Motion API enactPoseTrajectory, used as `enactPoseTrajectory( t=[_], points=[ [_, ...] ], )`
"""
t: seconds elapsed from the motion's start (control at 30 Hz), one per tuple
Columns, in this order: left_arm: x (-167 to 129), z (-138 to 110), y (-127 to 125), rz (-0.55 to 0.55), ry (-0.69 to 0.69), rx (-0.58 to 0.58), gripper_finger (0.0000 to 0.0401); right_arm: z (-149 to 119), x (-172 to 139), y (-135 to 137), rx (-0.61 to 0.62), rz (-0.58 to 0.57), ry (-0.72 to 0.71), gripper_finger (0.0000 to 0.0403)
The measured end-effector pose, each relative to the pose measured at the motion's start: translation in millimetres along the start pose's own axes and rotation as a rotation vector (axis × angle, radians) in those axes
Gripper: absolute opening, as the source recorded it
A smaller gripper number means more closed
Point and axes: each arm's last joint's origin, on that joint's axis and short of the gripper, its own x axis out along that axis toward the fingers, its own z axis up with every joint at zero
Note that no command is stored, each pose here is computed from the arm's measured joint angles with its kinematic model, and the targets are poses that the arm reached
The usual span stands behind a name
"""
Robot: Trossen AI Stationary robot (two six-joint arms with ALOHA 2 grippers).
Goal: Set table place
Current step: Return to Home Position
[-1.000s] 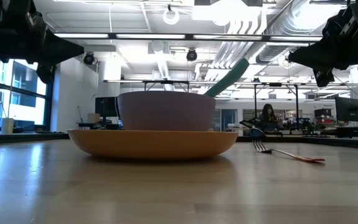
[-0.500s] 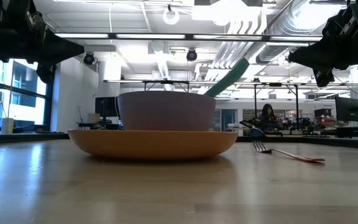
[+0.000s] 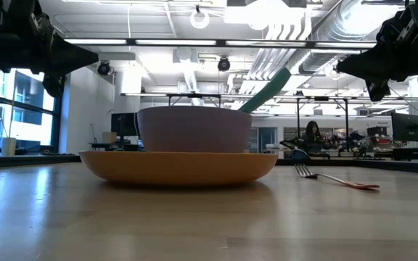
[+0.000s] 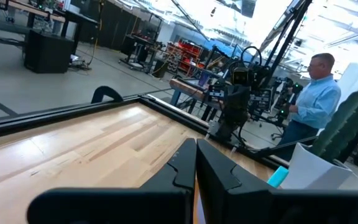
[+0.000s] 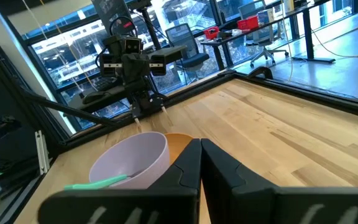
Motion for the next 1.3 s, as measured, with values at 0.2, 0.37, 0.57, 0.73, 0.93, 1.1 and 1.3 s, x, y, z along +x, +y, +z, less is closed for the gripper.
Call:
enactPoseTrajectory(
  t=[0.2, 0.37, 0.57, 0.73, 0.93, 1.1, 1.3],
  points=[
    [0.0, 0.1, 0.0, 0.0, 0.0, 0.023, 0.0001, 0.0, 0.0, 0.0, 0.0, 0.0, 0.0, 0.0],
    [-0.1, -0.7, -2.2, -0.076, 0.02, 0.186, 0.0001, 0.0, 0.0, 0.0, 0.0, 0.0, 0.0, 0.0],
    [-0.4, -2.2, -4.4, -0.164, 0.048, 0.209, 0.0001, 0.0, 0.0, 0.0, 0.0, 0.0, 0.0, 0.0],
    [-0.5, -2.8, -4.2, -0.163, 0.054, 0.211, 0.0001, 0.0, 0.0, 0.0, 0.0, 0.0, 0.0, 0.0],
    [-0.5, -2.8, -4.3, -0.164, 0.054, 0.211, 0.0001, 0.0, 0.0, 0.0, 0.0, 0.0, 0.0, 0.0],
    [-0.5, -2.7, -4.3, -0.165, 0.054, 0.211, 0.0001, 0.0, 0.0, 0.0, 0.0, 0.0, 0.0, 0.0],
    [-0.5, -2.7, -4.3, -0.164, 0.053, 0.211, 0.0001, 0.0, 0.0, 0.0, 0.0, 0.0, 0.0, 0.0]
  ],
)
